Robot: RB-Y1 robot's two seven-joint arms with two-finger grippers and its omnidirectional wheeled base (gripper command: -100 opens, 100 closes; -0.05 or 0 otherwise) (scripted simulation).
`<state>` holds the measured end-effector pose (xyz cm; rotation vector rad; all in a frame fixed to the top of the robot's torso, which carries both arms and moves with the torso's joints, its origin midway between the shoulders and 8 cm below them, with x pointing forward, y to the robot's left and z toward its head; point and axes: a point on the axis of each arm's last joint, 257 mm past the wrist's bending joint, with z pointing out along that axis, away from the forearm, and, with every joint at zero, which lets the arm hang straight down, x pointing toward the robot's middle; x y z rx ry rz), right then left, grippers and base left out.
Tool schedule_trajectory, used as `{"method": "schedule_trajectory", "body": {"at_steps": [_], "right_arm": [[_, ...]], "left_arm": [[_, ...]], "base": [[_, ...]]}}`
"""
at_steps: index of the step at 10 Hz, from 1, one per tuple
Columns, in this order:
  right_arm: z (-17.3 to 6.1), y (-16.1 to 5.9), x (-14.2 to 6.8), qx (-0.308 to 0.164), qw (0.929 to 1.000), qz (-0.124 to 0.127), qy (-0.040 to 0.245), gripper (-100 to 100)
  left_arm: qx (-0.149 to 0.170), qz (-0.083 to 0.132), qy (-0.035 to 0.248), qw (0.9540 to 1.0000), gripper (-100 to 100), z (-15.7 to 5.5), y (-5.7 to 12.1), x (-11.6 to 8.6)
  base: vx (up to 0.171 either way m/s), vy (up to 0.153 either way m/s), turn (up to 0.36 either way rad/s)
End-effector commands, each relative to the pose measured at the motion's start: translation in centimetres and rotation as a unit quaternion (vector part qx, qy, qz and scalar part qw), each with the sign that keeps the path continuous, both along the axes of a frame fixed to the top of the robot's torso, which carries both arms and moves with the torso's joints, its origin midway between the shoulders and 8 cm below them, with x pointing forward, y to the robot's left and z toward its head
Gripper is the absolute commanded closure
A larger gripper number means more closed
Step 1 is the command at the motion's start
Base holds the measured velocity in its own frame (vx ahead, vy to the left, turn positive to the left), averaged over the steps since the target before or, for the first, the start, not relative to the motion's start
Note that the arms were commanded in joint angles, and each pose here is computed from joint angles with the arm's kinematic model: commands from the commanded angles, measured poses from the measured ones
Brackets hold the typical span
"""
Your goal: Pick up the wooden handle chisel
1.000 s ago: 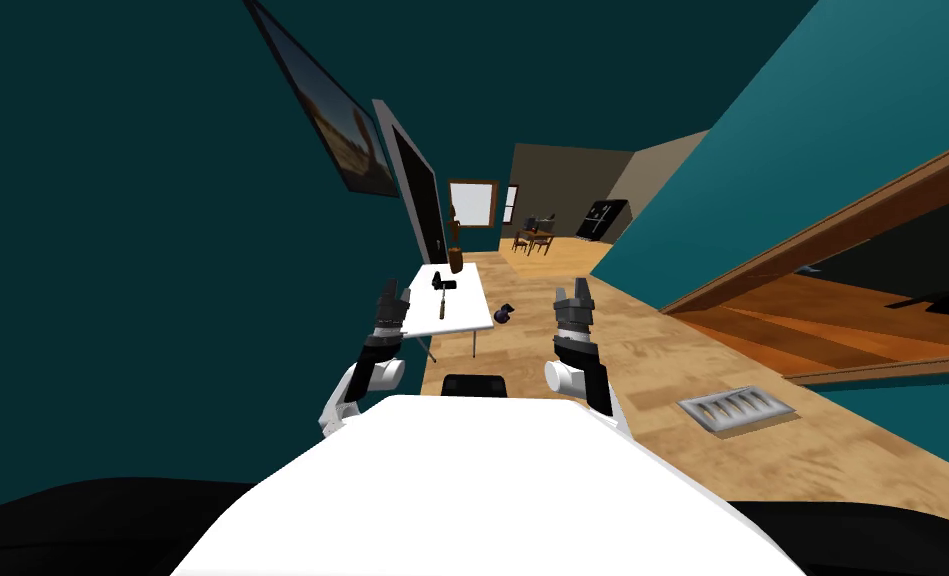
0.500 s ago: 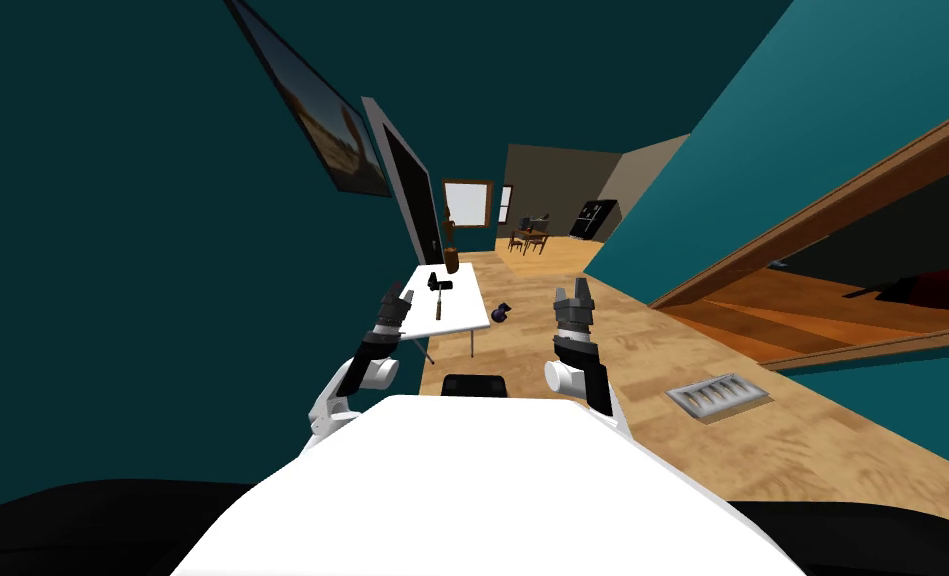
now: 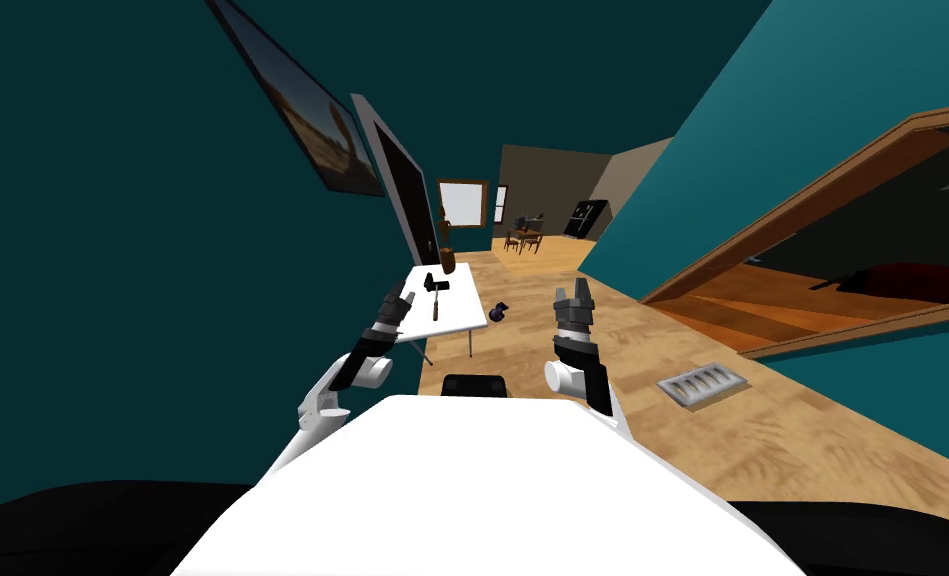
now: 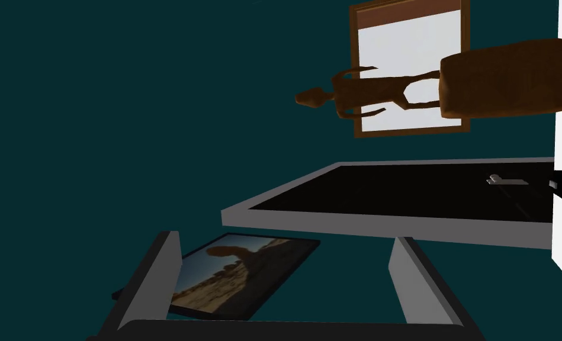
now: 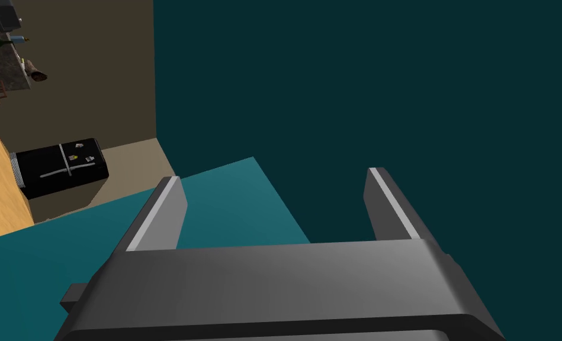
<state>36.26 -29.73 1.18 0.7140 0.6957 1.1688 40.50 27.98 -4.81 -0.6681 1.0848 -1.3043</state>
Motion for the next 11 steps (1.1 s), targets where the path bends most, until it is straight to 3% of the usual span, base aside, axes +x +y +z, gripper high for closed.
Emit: {"method": "schedule_trajectory", "body": {"at_steps": [1, 6, 9, 10, 11], "right_arm": [[0.0, 0.0, 0.0, 0.000, 1.0000, 0.000, 0.000, 0], [0.0, 0.0, 0.0, 0.000, 1.0000, 0.000, 0.000, 0], [0.0, 0.0, 0.0, 0.000, 1.0000, 0.000, 0.000, 0], [0.0, 0.0, 0.0, 0.000, 1.0000, 0.000, 0.000, 0], [0.0, 0.0, 0.0, 0.000, 1.0000, 0.000, 0.000, 0]], "left_arm": [[0.003, -0.009, 0.022, 0.9997, -100, -0.9, 0.3, 0.6], [0.025, -0.026, 0.067, 0.9971, -100, -2.5, 1.0, 1.5], [0.034, -0.032, 0.112, 0.9926, -100, -4.4, 2.1, 2.3], [0.042, -0.034, 0.113, 0.9921, -100, -4.4, 2.1, 2.3], [0.044, -0.034, 0.137, 0.9891, -100, -5.4, 2.8, 2.6]], "base": [[-0.004, -0.002, -0.115], [-0.005, 0.001, -0.085], [-0.005, 0.002, -0.106], [-0.005, 0.005, -0.075], [-0.006, 0.002, -0.148]]}}
